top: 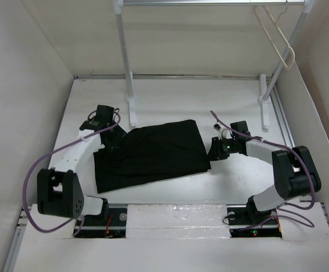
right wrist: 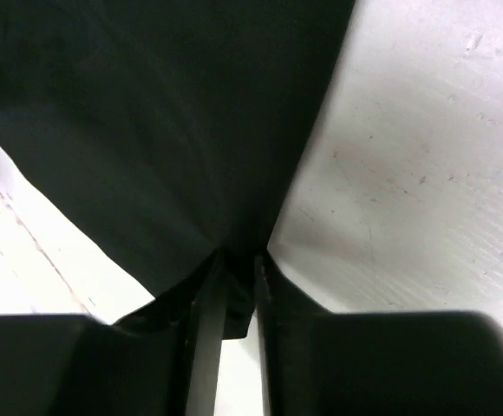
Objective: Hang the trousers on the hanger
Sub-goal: Fold the trousers at the center of the board.
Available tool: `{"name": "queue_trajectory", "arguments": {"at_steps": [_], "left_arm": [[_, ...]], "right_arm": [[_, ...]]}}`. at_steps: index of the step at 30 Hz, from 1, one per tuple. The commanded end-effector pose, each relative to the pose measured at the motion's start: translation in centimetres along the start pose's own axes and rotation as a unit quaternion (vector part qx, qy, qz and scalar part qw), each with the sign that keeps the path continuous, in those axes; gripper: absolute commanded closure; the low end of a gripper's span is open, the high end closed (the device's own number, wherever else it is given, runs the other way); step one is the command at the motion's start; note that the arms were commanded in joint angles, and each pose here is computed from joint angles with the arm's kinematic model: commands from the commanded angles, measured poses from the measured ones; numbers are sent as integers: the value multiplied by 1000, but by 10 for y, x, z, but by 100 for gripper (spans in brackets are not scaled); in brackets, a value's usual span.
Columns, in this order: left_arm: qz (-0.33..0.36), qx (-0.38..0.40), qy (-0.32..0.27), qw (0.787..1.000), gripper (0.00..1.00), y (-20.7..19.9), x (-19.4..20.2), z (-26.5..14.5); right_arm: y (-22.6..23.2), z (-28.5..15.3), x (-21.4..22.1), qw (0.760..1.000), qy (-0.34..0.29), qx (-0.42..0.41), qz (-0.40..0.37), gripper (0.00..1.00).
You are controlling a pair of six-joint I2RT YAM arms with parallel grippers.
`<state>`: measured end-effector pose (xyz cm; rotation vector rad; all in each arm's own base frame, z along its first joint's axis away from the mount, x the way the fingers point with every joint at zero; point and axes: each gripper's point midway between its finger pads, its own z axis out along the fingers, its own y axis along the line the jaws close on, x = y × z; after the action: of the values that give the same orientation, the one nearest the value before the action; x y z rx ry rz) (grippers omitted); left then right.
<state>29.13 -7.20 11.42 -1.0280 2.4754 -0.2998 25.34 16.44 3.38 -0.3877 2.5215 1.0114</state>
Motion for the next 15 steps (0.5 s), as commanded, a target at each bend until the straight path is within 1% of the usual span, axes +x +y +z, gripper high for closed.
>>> {"name": "queue_trajectory", "arguments": {"at_steps": [1, 2, 3, 4, 5, 7, 9, 11, 12, 15], "left_arm": [[-1, 9, 7, 1000, 54, -1, 5, 21], [7, 0, 8, 1000, 55, 6, 8, 29], [-1, -19, 14, 1000, 55, 17, 6, 39], [-3, -47, -3, 999, 55, 30, -2, 46], [-4, -58, -6, 998, 55, 36, -3, 50], [1, -85, -20, 996, 55, 47, -11, 59], [7, -88, -22, 996, 54, 47, -13, 66], [9, -86, -28, 996, 54, 42, -18, 74], [14, -101, -14, 995, 54, 47, -14, 85], [27, -127, -1, 992, 54, 49, -16, 102]], "right_arm": [[1, 5, -1, 1000, -10, -7, -9, 77], [-3, 5, 4, 1000, -8, -5, 0, 86], [-8, 3, 4, 1000, -14, -2, 6, 90], [-11, 1, 6, 1000, -15, 2, 13, 94], [-14, -2, 7, 1000, -20, 6, 18, 97], [-21, -12, 11, 999, -34, 18, 30, 98], [-21, -18, 16, 999, -37, 28, 28, 99], [-21, -23, 25, 999, -26, 32, 33, 99], [-20, -24, 30, 999, -18, 31, 38, 98], [-19, -27, 38, 998, -6, 39, 44, 96]]}}
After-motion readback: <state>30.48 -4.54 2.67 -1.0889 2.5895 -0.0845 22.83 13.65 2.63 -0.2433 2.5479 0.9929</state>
